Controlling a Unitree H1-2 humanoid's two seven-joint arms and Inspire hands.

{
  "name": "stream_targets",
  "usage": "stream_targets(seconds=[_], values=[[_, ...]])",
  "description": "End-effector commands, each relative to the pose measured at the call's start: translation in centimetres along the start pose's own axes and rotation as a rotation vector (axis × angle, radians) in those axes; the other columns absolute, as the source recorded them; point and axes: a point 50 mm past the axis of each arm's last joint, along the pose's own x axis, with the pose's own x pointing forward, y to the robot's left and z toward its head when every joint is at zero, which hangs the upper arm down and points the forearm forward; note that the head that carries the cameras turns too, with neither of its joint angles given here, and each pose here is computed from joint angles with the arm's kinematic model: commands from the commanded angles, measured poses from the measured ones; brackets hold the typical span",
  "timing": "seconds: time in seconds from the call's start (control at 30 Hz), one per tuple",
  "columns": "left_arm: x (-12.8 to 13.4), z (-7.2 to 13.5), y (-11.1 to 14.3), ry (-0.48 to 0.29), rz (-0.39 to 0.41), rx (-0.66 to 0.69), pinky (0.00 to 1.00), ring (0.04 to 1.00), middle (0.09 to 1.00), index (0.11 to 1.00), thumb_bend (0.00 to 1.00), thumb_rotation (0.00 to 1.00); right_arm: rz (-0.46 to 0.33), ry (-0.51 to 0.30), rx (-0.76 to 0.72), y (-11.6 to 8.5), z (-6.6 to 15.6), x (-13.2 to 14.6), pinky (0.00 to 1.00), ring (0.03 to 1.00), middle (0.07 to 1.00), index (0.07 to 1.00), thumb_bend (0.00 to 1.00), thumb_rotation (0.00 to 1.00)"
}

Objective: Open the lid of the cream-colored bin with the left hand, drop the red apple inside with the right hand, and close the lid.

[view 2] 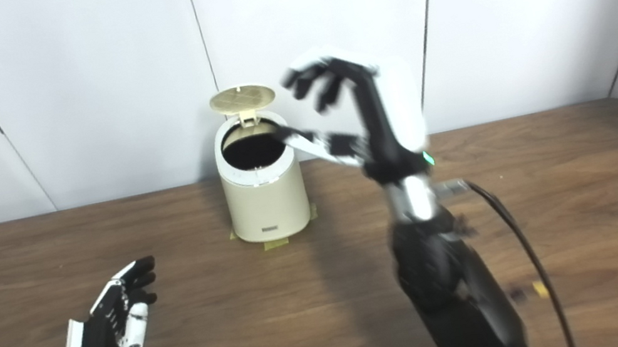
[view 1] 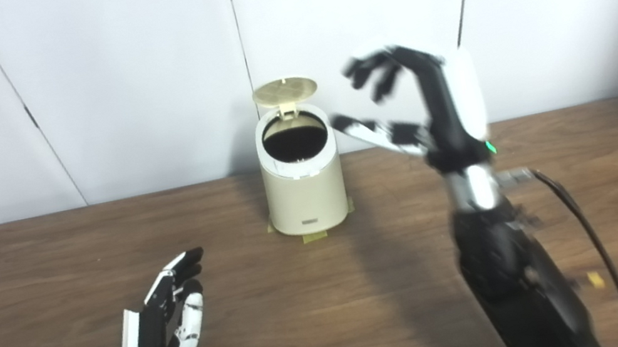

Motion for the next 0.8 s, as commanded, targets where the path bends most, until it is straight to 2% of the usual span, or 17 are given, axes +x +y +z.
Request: stream_targets(seconds=[0.0, 0.03, 0.07, 0.1, 0.2, 0.23, 0.27, 0.3, 0.37, 0.43, 0.47, 0.57, 0.63, 0.77], values=[[0.6, 1.5, 0.6, -0.074, 0.026, 0.016, 0.70, 0.790, 0.808, 0.785, 0.20, 0.74, 0.011, -0.031, 0.053, -0.7, 1.0, -0.7, 0.31, 0.402, 0.493, 0.482, 0.51, 0.01], [0.7, 1.9, 0.8, -0.083, 0.032, 0.027, 0.69, 0.783, 0.801, 0.777, 0.20, 0.74, 0.031, -0.013, 0.061, -0.9, 1.0, -2.2, 0.34, 0.438, 0.498, 0.479, 0.51, 0.01], [0.8, 2.2, 0.9, -0.089, 0.037, 0.033, 0.67, 0.768, 0.784, 0.759, 0.20, 0.73, 0.044, 0.000, 0.065, -1.1, 1.1, -3.2, 0.38, 0.479, 0.535, 0.486, 0.49, 0.10], [1.0, 2.6, 1.2, -0.106, 0.043, 0.039, 0.67, 0.763, 0.778, 0.753, 0.20, 0.73, 0.057, 0.027, 0.072, -1.4, 1.2, -4.5, 0.39, 0.493, 0.548, 0.488, 0.49, 0.13], [2.2, 3.7, 1.8, -0.166, 0.054, 0.046, 0.66, 0.745, 0.747, 0.731, 0.18, 0.72, 0.101, 0.122, 0.140, -2.0, 1.0, -7.4, 0.50, 0.601, 0.631, 0.496, 0.48, 0.16], [2.8, 4.2, 2.1, -0.184, 0.055, 0.049, 0.66, 0.745, 0.744, 0.728, 0.19, 0.70, 0.118, 0.161, 0.187, -2.1, 0.7, -8.3, 0.57, 0.678, 0.699, 0.586, 0.40, 0.30], [3.6, 4.8, 2.4, -0.209, 0.058, 0.056, 0.66, 0.745, 0.744, 0.728, 0.20, 0.69, 0.135, 0.190, 0.226, -2.1, 0.3, -9.1, 0.60, 0.710, 0.728, 0.669, 0.32, 0.46], [4.5, 5.5, 2.7, -0.234, 0.059, 0.060, 0.66, 0.745, 0.744, 0.729, 0.22, 0.68, 0.150, 0.211, 0.251, -2.2, 0.0, -9.8, 0.63, 0.735, 0.752, 0.721, 0.28, 0.56], [6.4, 6.9, 3.1, -0.288, 0.064, 0.072, 0.66, 0.752, 0.753, 0.736, 0.25, 0.70, 0.165, 0.238, 0.271, -2.2, -0.5, -10.6, 0.66, 0.771, 0.786, 0.774, 0.25, 0.68], [8.5, 8.4, 3.7, -0.350, 0.068, 0.118, 0.66, 0.752, 0.759, 0.741, 0.27, 0.73, 0.172, 0.262, 0.278, -2.2, -0.8, -10.9, 0.70, 0.800, 0.816, 0.806, 0.27, 0.76], [9.6, 9.2, 3.9, -0.373, 0.069, 0.150, 0.69, 0.769, 0.773, 0.756, 0.31, 0.81, 0.175, 0.270, 0.279, -2.1, -1.0, -11.0, 0.72, 0.816, 0.830, 0.820, 0.27, 0.78], [13.1, 12.1, 4.7, -0.405, 0.068, 0.254, 0.77, 0.836, 0.826, 0.808, 0.43, 0.96, 0.182, 0.295, 0.277, -2.2, -1.5, -11.5, 0.77, 0.846, 0.854, 0.845, 0.29, 0.84], [14.8, 14.0, 4.9, -0.402, 0.074, 0.303, 0.82, 0.860, 0.842, 0.828, 0.52, 0.99, 0.186, 0.306, 0.276, -2.2, -1.7, -11.6, 0.78, 0.849, 0.856, 0.847, 0.29, 0.85], [18.9, 19.7, 5.3, -0.417, 0.045, 0.438, 0.91, 0.941, 0.904, 0.876, 0.71, 1.00, 0.217, 0.341, 0.256, -2.0, -2.2, -12.1, 0.76, 0.847, 0.853, 0.839, 0.27, 0.85]])
